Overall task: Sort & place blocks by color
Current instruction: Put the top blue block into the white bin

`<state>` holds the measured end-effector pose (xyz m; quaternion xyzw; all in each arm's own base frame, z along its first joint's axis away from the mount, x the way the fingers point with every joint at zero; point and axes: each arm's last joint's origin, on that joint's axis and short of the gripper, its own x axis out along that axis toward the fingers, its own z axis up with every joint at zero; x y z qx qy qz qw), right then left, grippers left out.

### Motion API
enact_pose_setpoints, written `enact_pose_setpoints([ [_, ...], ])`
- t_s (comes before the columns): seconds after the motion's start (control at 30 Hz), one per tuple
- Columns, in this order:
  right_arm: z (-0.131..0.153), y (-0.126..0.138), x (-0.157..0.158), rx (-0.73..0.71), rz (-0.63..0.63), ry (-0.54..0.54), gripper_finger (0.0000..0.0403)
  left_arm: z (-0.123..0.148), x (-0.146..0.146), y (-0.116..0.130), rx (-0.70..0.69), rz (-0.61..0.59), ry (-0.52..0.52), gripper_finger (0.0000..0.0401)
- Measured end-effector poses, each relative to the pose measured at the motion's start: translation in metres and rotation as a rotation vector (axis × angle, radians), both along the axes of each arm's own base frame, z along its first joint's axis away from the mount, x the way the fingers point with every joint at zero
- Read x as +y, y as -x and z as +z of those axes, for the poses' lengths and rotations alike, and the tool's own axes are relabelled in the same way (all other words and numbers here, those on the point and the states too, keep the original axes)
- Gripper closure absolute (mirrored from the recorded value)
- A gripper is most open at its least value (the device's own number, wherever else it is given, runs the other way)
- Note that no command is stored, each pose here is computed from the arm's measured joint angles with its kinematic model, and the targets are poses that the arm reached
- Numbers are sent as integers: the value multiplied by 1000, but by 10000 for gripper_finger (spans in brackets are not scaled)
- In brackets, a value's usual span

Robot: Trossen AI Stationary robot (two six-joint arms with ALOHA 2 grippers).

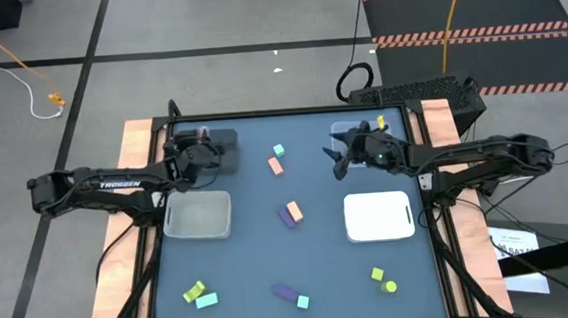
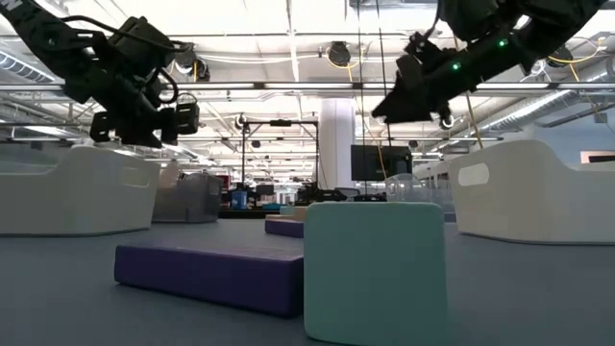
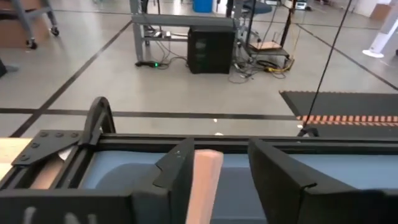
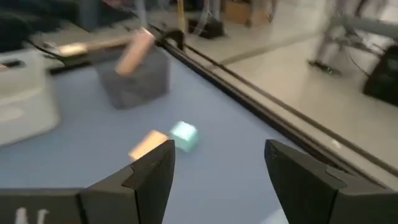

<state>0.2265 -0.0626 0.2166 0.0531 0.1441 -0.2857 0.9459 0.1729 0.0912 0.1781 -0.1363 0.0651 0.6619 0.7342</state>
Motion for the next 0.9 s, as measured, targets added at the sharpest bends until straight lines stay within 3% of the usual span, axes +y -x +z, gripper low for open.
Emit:
enact_pose_setpoints([
  [0.17, 6, -8, -1, -11, 56, 89, 163, 12, -1, -4, -43, -34, -51, 194],
  [0.3, 14, -19, -4, 13, 84, 127, 163, 38, -10, -11, -115, -110, -133, 169],
  [0.47, 12, -46, -8, 113, 172, 153, 163, 60, -29, -15, -247, -330, -170, 158],
  [0.7, -7, -91, -26, 314, 258, 156, 163, 67, -63, -20, -373, -595, -113, 157],
  [0.8, -10, -110, -39, 334, 224, 112, 163, 67, -77, -21, -398, -664, -86, 157],
  [0.9, -15, -126, -56, 305, 126, -25, 163, 66, -88, -22, -412, -720, -62, 157],
])
